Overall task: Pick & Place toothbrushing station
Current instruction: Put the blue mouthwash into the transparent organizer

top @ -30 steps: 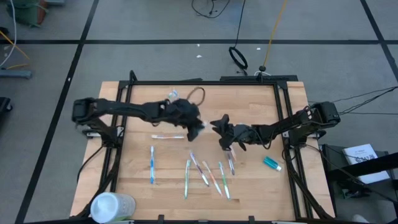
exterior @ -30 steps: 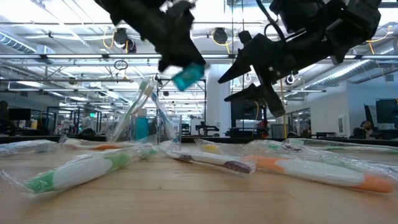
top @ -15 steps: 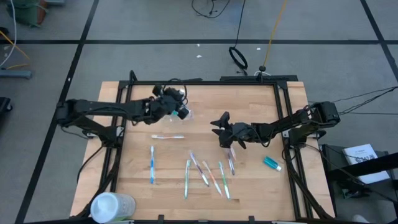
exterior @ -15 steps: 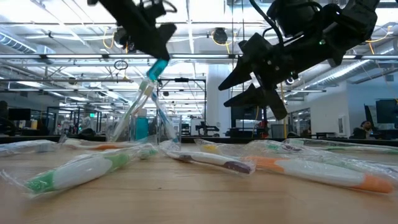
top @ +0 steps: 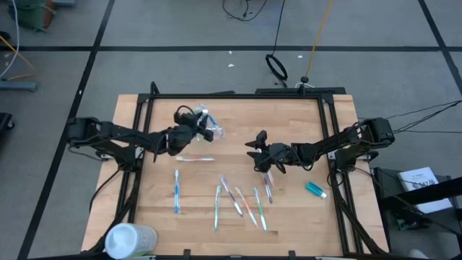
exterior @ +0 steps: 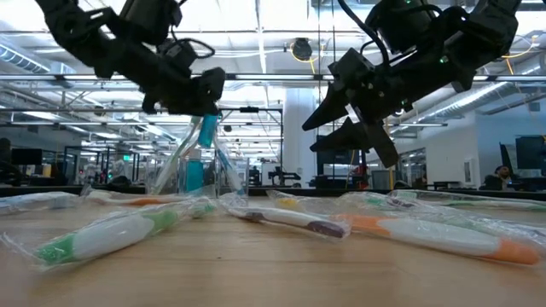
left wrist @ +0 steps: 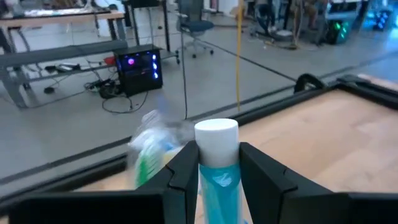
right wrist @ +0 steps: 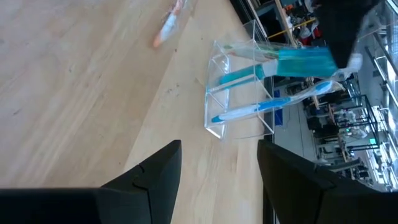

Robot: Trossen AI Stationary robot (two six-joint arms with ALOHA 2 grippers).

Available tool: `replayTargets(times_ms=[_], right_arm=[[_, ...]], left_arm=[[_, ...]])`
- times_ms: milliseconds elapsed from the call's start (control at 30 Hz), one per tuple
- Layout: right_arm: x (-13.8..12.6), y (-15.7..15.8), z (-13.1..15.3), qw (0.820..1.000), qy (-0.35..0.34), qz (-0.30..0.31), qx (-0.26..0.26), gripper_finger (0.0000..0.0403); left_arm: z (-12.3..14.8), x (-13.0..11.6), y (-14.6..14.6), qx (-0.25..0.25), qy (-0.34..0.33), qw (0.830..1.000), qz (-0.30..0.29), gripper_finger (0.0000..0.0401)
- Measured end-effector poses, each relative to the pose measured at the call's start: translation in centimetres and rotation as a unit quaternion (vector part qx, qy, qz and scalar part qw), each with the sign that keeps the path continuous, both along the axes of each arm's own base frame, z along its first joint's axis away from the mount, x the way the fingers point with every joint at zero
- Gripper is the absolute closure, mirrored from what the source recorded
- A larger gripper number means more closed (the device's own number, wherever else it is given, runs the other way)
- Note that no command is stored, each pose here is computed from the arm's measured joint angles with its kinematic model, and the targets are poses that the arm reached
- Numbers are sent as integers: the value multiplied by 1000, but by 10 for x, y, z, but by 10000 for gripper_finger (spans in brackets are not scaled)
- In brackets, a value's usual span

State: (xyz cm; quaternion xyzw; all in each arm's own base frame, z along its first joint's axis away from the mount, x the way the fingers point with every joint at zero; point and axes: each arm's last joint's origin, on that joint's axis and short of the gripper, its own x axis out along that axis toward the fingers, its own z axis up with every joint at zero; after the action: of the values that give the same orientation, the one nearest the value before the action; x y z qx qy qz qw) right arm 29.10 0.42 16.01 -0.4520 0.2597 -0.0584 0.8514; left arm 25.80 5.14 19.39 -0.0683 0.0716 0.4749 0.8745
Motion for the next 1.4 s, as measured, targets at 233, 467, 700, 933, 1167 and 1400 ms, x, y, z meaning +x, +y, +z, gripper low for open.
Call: replayTargets(times_ms=[233,467,700,933,1167,1400], right_arm=[[0,0,0,1000,6,10,-21,200],[0,0,1,1000,5,12,-24,202],[0,0,1,1000,5,14,-25,203],[0,0,1,999,7,17,-32,205],[0,0,1,999,7,17,-32,206],[0,0,1,999,7,17,-32,206]], left_arm=[[-26,7,2,-9,24,1000,9,304],[-44,16,6,2,33,999,29,304],[-59,20,6,-19,35,999,27,304],[-61,21,6,-15,46,999,17,303],[-60,21,5,9,88,996,0,299],[-59,23,6,9,90,996,-3,244]])
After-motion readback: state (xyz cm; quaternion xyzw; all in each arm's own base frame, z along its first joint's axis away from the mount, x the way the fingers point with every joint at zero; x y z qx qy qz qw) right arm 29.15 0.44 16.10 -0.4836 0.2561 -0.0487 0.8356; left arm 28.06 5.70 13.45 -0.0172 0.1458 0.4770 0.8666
